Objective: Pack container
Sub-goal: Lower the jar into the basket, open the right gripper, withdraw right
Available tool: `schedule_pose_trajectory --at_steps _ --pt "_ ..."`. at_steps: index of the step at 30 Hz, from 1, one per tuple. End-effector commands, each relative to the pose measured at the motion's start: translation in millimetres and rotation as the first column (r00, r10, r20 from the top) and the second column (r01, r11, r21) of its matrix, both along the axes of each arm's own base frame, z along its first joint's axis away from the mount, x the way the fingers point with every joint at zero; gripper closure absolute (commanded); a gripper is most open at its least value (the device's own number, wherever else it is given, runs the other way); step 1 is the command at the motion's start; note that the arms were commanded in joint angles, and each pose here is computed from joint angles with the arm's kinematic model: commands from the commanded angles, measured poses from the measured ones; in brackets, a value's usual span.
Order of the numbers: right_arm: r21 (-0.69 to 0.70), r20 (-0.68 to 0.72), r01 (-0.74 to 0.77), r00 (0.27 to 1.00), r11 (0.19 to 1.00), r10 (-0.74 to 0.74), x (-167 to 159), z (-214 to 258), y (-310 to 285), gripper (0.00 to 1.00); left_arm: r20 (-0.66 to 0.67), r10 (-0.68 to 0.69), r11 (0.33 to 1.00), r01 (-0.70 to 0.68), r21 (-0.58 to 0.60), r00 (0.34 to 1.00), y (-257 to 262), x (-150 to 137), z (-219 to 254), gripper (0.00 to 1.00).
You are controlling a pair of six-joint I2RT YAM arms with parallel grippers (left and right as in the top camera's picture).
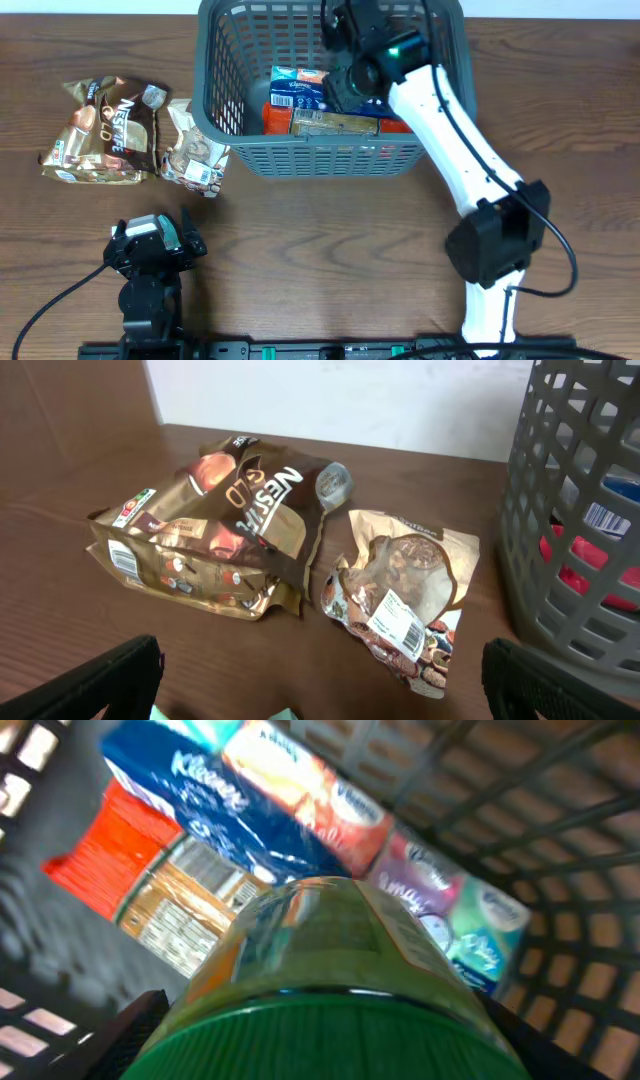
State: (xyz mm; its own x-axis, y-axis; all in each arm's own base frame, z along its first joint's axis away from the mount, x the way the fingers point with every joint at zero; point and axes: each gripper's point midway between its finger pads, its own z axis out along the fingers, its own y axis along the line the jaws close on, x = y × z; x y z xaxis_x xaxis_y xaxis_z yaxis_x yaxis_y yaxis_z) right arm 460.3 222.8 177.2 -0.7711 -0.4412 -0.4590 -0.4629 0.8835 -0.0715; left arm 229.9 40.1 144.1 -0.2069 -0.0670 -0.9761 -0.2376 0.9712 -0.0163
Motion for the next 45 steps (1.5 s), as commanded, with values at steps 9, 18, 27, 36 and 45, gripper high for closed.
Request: schedule_pose_trajectory --at_steps 9,18,27,36,45 --pt "0.000 -0.003 0.008 1.000 1.000 -0.008 1.7 -2.2 3.9 0.99 -0.030 0.008 1.000 -0.007 0.010 1.000 2.0 -0.5 -12.6 0.01" --pt "-0.001 -0.005 0.007 1.000 1.000 -0.007 1.2 -2.5 3.7 0.54 -0.030 0.008 1.000 -0.007 0.010 1.000 2.0 -0.5 -12.6 0.01" --pt "-0.001 -0.004 0.007 1.000 1.000 -0.007 1.4 -2.3 3.8 0.01 -0.030 0.008 1.000 -0.007 0.010 1.000 2.0 -0.5 -12.6 0.01" --pt "0.024 0.043 0.006 0.999 1.000 -0.007 6.5 14.3 7.1 0.01 -0.030 0.008 1.000 -0.007 0.010 1.000 2.0 -0.5 -12.6 0.02" --pt "0.148 0.297 0.082 0.947 0.986 -0.123 18.2 149.5 -5.5 0.01 -0.030 0.008 1.000 -0.007 0.010 1.000 2.0 -0.5 -12.6 0.02"
